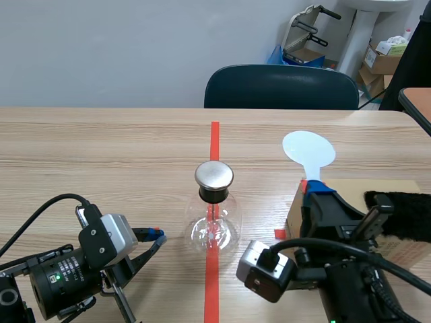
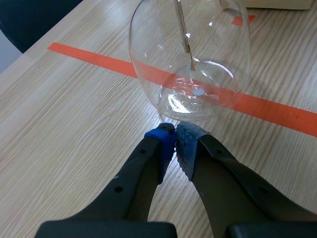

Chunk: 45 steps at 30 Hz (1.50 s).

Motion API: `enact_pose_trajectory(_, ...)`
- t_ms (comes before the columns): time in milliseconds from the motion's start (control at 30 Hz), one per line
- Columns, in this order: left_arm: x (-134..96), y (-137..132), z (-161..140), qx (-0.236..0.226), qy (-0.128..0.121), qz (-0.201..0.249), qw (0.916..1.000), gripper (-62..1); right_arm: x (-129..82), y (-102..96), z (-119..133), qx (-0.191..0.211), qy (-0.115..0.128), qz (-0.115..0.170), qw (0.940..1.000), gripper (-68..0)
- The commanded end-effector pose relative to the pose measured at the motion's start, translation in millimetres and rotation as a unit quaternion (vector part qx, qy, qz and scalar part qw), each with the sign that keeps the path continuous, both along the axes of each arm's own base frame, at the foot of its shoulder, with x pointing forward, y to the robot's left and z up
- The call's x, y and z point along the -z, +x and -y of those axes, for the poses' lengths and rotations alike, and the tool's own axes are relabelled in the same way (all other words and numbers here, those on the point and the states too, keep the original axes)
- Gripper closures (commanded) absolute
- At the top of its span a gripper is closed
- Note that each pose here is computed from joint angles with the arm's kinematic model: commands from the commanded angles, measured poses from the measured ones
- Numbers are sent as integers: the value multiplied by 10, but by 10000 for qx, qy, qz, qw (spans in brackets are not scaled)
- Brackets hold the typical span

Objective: Do the electroscope experiment

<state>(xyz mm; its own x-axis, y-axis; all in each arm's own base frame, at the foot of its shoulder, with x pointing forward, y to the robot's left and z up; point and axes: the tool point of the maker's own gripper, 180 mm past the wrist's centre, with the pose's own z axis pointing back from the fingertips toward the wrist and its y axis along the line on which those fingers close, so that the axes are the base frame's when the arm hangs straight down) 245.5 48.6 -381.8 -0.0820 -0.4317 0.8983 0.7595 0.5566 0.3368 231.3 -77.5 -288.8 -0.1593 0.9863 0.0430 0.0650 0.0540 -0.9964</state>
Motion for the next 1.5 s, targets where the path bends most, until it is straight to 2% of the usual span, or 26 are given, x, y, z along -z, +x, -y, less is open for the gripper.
enact_pose_trajectory(0, -54, 30, -28, -6, -30, 105, 9999, -55, -228, 61, 63, 141, 147, 470, 9987, -18)
enact_pose_trajectory(233, -54, 29, -28, -6, -30, 103, 9999, -55, -219, 74, 198, 513, 186, 445, 9975, -18)
enact_pose_trajectory(433, -52, 29, -36, -6, -20, 102, 9999, -55, -219, 74, 195, 505, 185, 446, 9976, -18)
enact_pose_trajectory(533, -52, 29, -36, -6, -20, 102, 9999, -55, -223, 71, 148, 376, 169, 455, 9981, -18)
enact_pose_trajectory(733, -52, 29, -36, -6, -20, 102, 9999, -55, -234, 40, -59, -201, 104, 494, 9985, -18)
enact_pose_trajectory(900, -52, 29, -36, -6, -20, 102, 9999, -55, -242, -15, -262, -779, 37, 532, 9955, -18)
enact_pose_trajectory(1133, -52, 29, -36, -6, -20, 102, 9999, -55, -245, -123, -521, -1547, -51, 579, 9863, -18)
enact_pose_trajectory(1467, -52, 29, -36, -6, -20, 102, 9999, -55, -241, -257, -741, -2244, -132, 619, 9724, -18)
